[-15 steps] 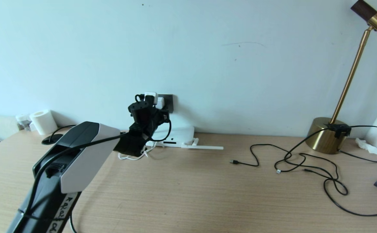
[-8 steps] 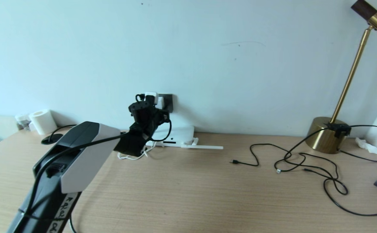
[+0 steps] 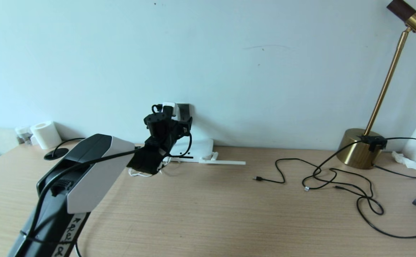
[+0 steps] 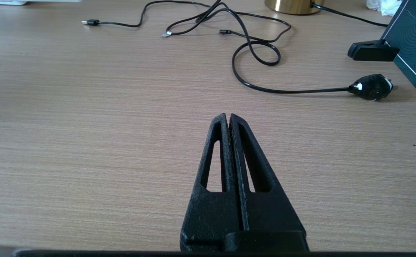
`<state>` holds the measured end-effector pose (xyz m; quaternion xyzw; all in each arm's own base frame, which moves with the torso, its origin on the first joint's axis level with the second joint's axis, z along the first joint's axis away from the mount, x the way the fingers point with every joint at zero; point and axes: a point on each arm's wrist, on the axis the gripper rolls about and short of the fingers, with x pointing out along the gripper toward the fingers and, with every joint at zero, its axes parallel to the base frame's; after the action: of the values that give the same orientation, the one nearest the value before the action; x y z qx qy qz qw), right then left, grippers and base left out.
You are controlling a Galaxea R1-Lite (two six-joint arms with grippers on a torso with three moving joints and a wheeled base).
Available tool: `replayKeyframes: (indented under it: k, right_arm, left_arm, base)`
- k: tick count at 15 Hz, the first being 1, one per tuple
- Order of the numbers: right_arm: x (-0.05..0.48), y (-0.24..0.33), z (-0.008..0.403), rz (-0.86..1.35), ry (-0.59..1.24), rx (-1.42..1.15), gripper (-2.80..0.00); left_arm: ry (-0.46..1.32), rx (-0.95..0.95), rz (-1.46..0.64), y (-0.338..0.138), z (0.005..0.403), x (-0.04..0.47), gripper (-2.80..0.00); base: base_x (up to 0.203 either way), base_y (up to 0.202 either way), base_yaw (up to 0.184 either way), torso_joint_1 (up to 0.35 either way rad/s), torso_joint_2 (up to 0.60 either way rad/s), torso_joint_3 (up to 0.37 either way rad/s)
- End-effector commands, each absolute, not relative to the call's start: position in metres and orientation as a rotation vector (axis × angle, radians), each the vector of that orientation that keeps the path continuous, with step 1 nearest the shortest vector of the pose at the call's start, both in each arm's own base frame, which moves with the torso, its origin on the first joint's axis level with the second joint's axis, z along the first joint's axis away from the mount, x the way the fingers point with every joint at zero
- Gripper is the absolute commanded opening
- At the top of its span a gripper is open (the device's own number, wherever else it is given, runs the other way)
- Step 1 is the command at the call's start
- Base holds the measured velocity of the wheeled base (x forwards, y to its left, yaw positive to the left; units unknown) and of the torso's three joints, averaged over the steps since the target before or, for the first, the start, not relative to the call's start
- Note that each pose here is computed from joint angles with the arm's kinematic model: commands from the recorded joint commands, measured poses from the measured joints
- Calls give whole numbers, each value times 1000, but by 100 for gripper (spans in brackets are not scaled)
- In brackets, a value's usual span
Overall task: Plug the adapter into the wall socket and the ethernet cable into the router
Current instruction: Plug plug into socket, then pick up cable
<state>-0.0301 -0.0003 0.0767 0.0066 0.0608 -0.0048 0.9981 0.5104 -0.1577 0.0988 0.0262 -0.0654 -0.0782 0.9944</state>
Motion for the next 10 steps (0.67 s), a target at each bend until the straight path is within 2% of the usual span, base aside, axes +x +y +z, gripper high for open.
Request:
replayKeyframes:
  k: [1,10]
  right_arm:
    - [-30,0,77,-10,124,13,-280]
    - [-30,0,77,-10,124,13,-280]
  left_arm:
    - [-135,52,-151,-155,111,500,0]
    - [-255,19,-191,-145,217,403,0]
  base:
    - [0,0,0,0,0,0]
    - [0,0,0,0,0,0]
